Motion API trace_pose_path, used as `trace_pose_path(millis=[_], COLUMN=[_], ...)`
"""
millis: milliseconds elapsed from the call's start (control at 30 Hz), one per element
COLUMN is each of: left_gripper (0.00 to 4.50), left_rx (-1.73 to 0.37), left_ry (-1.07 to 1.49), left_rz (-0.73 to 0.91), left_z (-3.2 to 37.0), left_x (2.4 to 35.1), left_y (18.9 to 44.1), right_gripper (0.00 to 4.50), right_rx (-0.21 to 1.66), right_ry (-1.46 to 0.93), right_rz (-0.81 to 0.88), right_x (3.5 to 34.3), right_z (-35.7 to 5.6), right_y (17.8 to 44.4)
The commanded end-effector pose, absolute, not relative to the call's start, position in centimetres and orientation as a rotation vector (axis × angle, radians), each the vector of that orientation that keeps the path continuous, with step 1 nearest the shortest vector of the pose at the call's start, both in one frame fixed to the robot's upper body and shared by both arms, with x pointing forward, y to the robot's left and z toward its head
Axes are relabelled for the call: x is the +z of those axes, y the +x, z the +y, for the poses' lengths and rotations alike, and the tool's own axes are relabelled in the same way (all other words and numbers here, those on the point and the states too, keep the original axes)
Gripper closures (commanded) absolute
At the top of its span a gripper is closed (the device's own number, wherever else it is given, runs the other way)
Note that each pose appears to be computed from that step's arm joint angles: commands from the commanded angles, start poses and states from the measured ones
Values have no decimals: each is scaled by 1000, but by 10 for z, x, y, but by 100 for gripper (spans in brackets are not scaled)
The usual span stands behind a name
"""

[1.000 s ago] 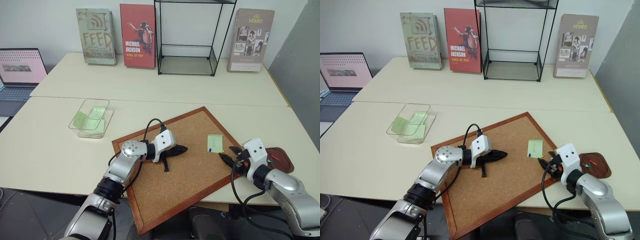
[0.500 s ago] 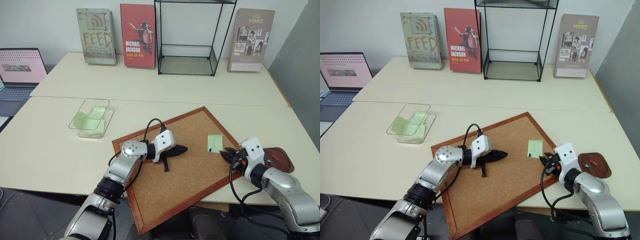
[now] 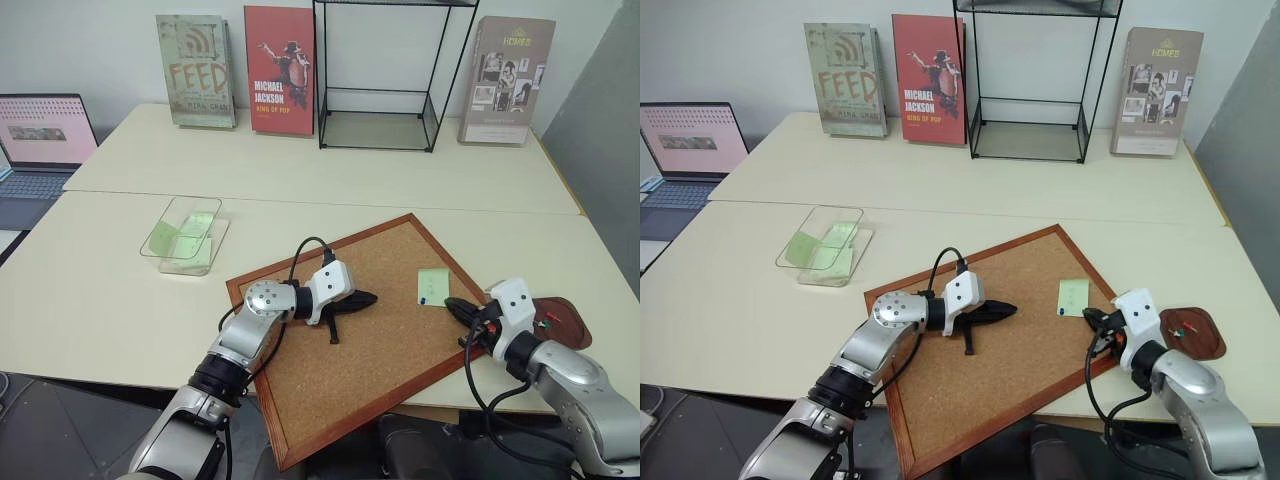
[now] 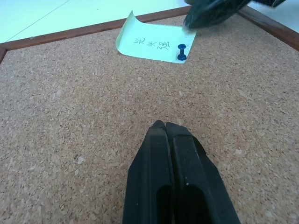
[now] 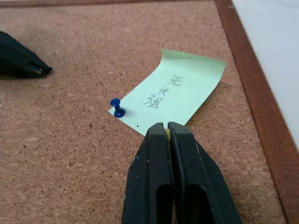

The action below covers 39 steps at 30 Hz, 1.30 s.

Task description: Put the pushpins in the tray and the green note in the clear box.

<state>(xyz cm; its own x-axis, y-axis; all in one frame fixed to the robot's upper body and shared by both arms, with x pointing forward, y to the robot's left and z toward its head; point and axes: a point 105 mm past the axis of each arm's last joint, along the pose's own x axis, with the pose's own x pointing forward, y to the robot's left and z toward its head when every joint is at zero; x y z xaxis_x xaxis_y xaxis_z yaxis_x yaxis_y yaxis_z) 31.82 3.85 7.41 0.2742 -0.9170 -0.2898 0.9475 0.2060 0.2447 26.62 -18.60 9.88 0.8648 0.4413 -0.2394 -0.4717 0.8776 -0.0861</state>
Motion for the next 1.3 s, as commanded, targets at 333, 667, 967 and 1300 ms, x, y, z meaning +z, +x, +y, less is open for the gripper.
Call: trace_pose_path(millis=[333,667,967,1300], left_gripper=[450,450,450,450], left_rx=[-1278,-1276,-1281,-1278], left_ry=[447,439,440,442], left_rz=[161,158,160,165], left_z=[51,49,48,49], left_x=[58,58,58,57], left_y=[320,319,319,318], right_gripper=[446,446,369,168], right_rx=[312,43,74,91], right_ry=[-254,-562,-548,-489], right_rz=[110,338,431,443], right_x=[140,127,107,103], right_z=[-226,-318,-323,-322], right_y=[255,237,235,234])
